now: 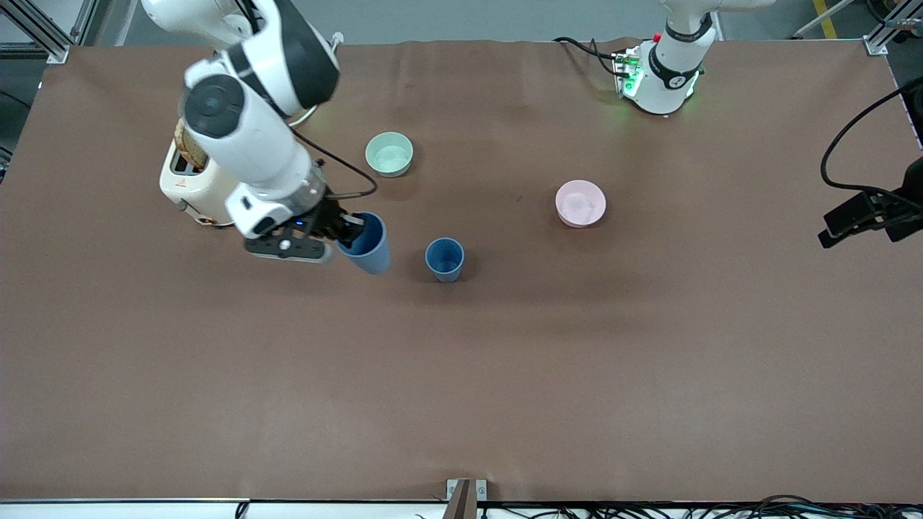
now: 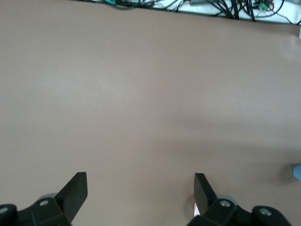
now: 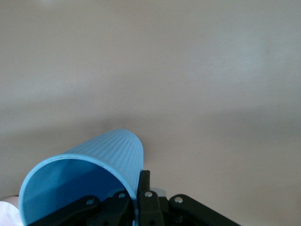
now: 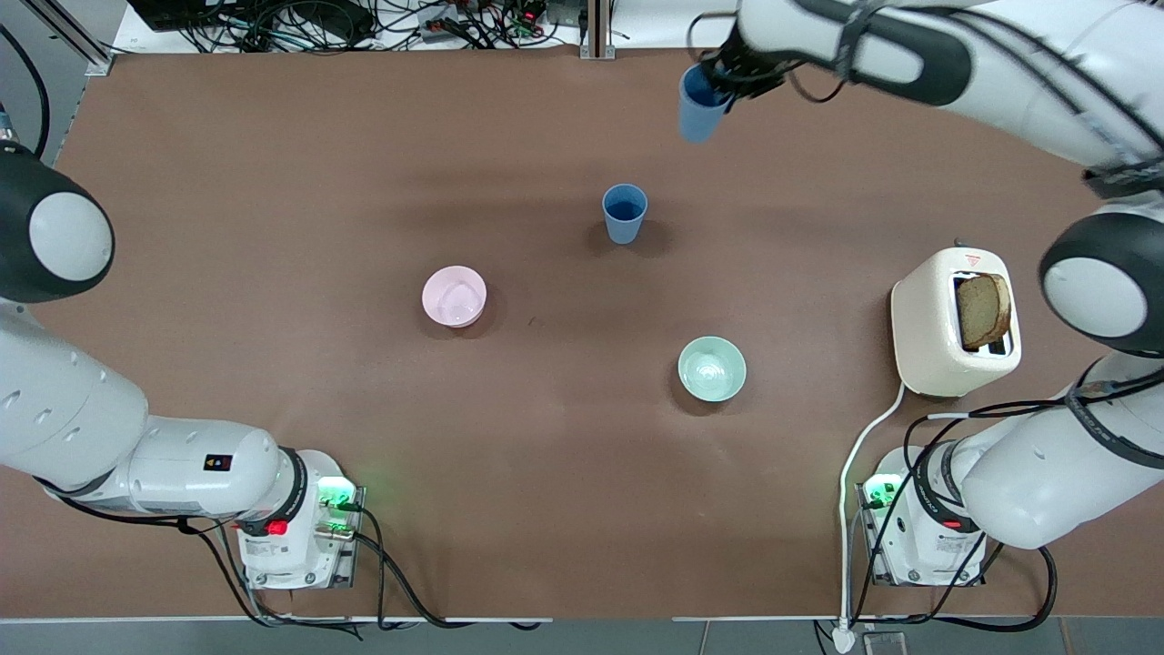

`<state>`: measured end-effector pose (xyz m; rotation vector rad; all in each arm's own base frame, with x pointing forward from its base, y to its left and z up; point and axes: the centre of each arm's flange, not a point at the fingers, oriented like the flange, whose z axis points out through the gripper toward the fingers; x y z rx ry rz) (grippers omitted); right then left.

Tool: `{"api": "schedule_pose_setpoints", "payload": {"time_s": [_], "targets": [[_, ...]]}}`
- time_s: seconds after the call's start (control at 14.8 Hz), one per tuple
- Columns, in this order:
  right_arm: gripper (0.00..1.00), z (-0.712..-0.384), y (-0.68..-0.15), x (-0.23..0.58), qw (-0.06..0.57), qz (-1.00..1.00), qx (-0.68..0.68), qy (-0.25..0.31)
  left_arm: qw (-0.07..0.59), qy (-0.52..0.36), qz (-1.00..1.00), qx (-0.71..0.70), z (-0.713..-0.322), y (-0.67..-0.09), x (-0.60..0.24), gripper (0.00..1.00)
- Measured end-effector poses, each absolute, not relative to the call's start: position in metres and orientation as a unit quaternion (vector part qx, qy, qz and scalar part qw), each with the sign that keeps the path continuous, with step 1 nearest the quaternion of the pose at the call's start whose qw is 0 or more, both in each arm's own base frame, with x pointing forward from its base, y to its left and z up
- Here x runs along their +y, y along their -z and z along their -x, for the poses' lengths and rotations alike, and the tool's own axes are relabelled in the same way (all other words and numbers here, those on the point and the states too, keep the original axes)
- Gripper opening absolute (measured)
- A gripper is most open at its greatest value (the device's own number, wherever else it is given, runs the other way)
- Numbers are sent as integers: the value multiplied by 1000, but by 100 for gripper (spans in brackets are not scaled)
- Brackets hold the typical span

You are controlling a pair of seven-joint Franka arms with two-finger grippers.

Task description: Stack blue cups with both arms

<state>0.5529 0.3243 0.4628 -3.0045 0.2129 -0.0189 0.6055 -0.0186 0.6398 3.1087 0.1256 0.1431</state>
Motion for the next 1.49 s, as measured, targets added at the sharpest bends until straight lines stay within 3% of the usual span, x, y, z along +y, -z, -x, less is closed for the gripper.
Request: {"api": "schedule_pose_setpoints", "payload": {"time_s": [0.54, 1.49], "targets": [[4, -526, -392, 405, 54, 997, 64, -1, 10, -60, -998, 9, -575, -616, -29, 100], [4, -512, -338, 436, 46, 997, 59, -6, 14, -68, -998, 4, -578, -618, -20, 100]]}}
